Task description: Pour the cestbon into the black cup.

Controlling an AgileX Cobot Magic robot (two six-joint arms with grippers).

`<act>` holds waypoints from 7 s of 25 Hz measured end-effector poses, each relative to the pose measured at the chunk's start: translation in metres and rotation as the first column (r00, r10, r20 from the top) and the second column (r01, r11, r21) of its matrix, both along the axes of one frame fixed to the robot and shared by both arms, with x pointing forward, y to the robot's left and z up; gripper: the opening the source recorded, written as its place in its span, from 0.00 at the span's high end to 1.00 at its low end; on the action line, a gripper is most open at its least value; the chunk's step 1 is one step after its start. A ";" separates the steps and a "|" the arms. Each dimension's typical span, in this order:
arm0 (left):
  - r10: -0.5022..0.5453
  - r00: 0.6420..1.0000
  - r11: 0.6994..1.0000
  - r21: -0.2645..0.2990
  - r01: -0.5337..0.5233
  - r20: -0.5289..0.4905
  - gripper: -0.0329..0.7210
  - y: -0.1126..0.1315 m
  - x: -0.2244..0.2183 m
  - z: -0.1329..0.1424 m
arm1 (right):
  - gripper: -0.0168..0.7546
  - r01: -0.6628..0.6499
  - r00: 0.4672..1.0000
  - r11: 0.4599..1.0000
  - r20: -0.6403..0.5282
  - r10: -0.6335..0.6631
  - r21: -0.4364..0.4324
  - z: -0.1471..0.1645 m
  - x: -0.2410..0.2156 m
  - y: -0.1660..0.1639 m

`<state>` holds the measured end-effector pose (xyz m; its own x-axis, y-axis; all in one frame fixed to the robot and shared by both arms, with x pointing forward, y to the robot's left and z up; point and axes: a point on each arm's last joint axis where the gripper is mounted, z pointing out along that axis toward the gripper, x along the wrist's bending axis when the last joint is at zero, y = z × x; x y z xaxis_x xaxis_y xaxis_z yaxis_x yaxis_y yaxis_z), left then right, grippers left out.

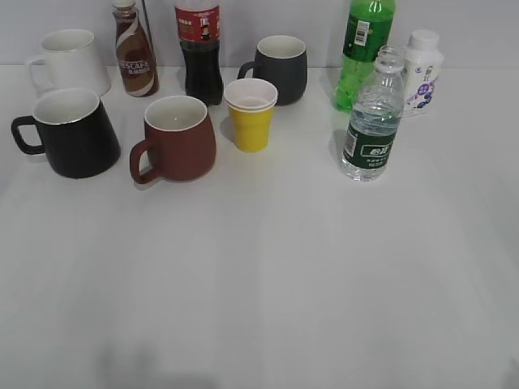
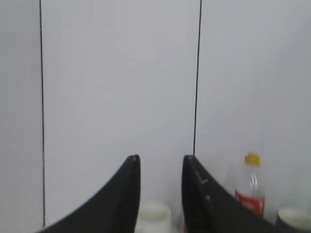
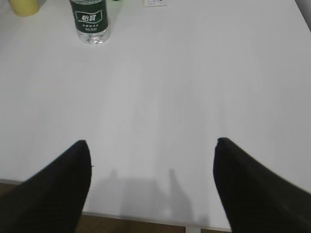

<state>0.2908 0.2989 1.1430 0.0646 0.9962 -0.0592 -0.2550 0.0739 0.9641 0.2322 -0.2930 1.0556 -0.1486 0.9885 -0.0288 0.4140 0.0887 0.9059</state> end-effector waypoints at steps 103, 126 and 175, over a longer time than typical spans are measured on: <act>-0.066 0.974 0.974 0.199 0.111 -0.218 0.90 -0.011 0.247 -0.119 | 0.33 -0.208 0.887 0.945 -0.359 0.291 0.252 -0.082 0.220 0.097; -0.084 0.971 0.965 0.223 0.135 -0.223 0.90 -0.013 0.247 -0.119 | 0.21 -0.220 0.963 0.971 0.181 0.201 0.092 -0.087 0.234 0.087; -0.576 0.686 0.709 0.146 0.690 -0.445 0.90 -0.165 0.193 -0.139 | 0.39 -0.412 0.558 0.477 0.199 0.806 -0.777 -0.032 0.298 0.181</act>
